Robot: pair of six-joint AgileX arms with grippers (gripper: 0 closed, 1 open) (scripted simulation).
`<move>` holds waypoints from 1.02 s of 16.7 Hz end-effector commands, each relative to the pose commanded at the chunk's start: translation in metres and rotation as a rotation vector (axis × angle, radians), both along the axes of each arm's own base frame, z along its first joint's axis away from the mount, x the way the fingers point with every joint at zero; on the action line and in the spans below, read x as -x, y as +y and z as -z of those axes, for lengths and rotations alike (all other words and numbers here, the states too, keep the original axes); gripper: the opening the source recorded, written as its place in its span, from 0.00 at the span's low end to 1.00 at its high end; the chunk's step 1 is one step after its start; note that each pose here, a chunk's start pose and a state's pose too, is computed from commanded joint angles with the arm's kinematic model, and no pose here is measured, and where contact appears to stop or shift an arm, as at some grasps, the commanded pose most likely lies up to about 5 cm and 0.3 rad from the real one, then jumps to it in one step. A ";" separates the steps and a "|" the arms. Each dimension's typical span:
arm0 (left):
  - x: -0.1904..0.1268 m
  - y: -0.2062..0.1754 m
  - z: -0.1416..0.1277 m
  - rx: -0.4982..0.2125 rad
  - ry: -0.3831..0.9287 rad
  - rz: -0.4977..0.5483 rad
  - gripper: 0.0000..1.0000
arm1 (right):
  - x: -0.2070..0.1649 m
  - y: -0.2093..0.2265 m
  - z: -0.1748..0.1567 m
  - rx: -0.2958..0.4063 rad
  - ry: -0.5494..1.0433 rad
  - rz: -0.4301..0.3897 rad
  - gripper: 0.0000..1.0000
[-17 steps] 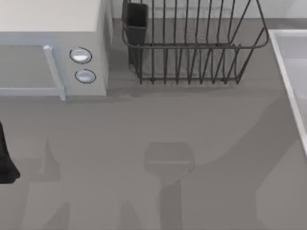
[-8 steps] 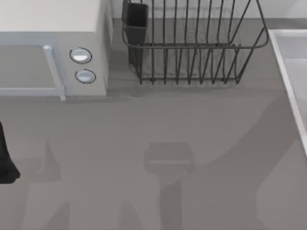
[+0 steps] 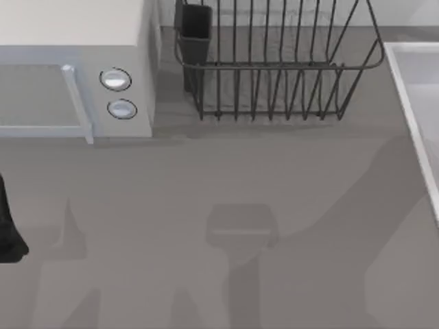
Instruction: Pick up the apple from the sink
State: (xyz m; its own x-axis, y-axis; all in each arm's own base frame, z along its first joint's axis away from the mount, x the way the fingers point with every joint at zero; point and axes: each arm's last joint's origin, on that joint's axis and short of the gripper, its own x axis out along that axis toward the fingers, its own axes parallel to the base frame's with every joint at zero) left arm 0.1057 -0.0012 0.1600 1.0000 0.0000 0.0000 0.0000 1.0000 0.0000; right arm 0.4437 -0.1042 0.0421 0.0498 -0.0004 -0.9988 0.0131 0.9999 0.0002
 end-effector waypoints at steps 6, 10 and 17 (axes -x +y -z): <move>0.000 0.000 0.000 0.000 0.000 0.000 1.00 | -0.024 -0.006 -0.083 -0.002 0.009 0.000 0.00; 0.000 0.000 0.000 0.000 0.000 0.000 1.00 | -0.018 -0.005 -0.165 -0.008 0.031 0.000 0.00; 0.000 0.000 0.000 0.000 0.000 0.000 1.00 | 0.004 0.001 -0.242 0.000 -0.001 0.000 0.00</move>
State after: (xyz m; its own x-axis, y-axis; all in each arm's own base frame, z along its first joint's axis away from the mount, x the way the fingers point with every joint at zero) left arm 0.1057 -0.0012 0.1600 1.0000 0.0000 0.0000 0.0000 1.0000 0.0000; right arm 0.4392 -0.1029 0.2846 0.0507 -0.0007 -0.9987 0.0131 0.9999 0.0000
